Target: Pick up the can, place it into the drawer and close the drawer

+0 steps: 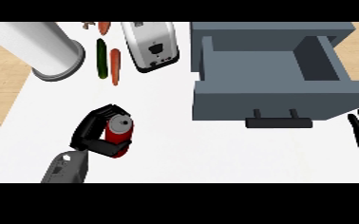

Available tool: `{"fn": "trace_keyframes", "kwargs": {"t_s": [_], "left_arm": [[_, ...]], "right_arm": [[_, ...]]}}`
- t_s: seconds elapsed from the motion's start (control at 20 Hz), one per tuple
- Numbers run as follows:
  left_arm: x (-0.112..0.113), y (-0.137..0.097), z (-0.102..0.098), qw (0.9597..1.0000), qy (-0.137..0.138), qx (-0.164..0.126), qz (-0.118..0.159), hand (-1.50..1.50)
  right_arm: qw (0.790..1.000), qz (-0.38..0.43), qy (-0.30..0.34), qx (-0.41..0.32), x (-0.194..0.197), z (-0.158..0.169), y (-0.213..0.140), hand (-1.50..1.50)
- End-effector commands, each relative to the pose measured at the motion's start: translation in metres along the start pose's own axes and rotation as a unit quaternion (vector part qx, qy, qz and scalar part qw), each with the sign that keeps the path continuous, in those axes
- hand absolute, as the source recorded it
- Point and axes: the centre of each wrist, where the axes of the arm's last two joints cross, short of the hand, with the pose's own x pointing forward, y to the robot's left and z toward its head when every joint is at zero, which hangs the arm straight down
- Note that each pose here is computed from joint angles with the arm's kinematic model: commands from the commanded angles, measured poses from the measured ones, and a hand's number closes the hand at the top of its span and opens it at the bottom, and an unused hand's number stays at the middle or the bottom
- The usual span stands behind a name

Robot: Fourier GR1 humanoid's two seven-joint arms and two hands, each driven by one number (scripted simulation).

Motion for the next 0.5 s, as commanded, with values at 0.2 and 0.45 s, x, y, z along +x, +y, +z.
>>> {"fn": "trace_keyframes", "kwargs": {"t_s": [0.2, 0.45], "left_arm": [[0.022, -0.006, -0.018, 0.9973, -0.026, 0.063, 0.026, 1.50], [0.031, 0.033, 0.003, 0.9694, -0.037, 0.242, 0.022, 1.50]], "right_arm": [[1.000, 0.002, -0.003, -0.003, -0.005, -0.003, -0.004, -1.50], [1.000, -0.010, 0.001, -0.015, 0.011, 0.007, 0.003, -1.50]]}}
